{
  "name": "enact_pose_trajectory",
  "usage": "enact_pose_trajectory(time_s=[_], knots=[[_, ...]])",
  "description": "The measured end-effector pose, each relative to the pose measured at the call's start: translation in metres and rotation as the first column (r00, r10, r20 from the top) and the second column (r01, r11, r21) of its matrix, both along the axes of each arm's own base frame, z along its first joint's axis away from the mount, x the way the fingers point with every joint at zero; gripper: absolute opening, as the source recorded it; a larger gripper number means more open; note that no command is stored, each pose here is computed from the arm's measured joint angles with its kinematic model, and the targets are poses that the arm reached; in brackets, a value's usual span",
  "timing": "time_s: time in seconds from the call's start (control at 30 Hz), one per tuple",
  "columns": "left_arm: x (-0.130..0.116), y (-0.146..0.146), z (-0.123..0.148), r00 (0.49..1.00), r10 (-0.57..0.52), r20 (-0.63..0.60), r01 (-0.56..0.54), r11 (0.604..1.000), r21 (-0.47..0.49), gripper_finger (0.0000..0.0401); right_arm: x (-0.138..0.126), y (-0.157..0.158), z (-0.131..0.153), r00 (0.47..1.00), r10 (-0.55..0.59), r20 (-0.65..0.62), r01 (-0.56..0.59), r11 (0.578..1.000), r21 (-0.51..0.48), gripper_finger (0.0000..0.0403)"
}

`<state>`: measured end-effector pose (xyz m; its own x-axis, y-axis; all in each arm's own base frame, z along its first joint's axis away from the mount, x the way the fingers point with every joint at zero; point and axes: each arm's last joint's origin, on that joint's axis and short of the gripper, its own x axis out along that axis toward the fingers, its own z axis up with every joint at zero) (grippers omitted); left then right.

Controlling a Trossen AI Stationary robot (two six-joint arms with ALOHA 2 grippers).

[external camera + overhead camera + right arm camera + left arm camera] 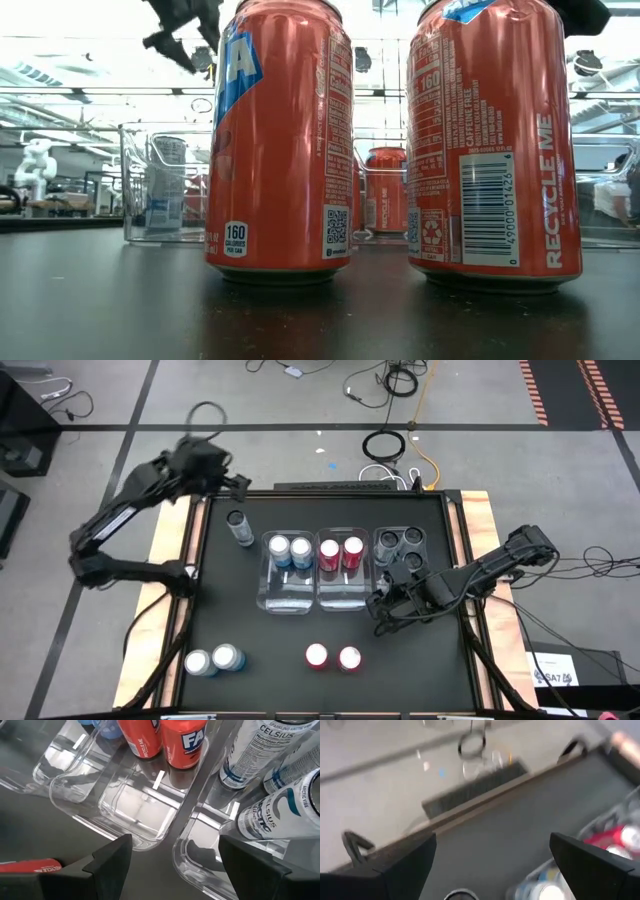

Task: Sort soda cans
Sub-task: Put the white-blue soda can into the right transparent bin

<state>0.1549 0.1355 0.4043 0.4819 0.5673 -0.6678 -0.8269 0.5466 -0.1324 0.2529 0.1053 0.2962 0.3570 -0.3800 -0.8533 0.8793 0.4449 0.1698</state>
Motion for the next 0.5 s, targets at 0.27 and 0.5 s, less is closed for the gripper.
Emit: enact_pose_trajectory(time_s=[0.27,0.5], knots=[[0.012,0.037,-0.038,0.981,0.01,-0.193,-0.048,0.98,-0.194,0.0399,0.001,0.001,0.0,1.0,-0.01,0.018,0.01,1.0,0.005,0.029],[0.014,0.039,-0.066,0.965,-0.005,-0.262,-0.065,0.963,-0.261,0.0399,-0.001,0.007,0.001,0.999,0.008,0.054,-0.007,0.999,-0.036,0.029]])
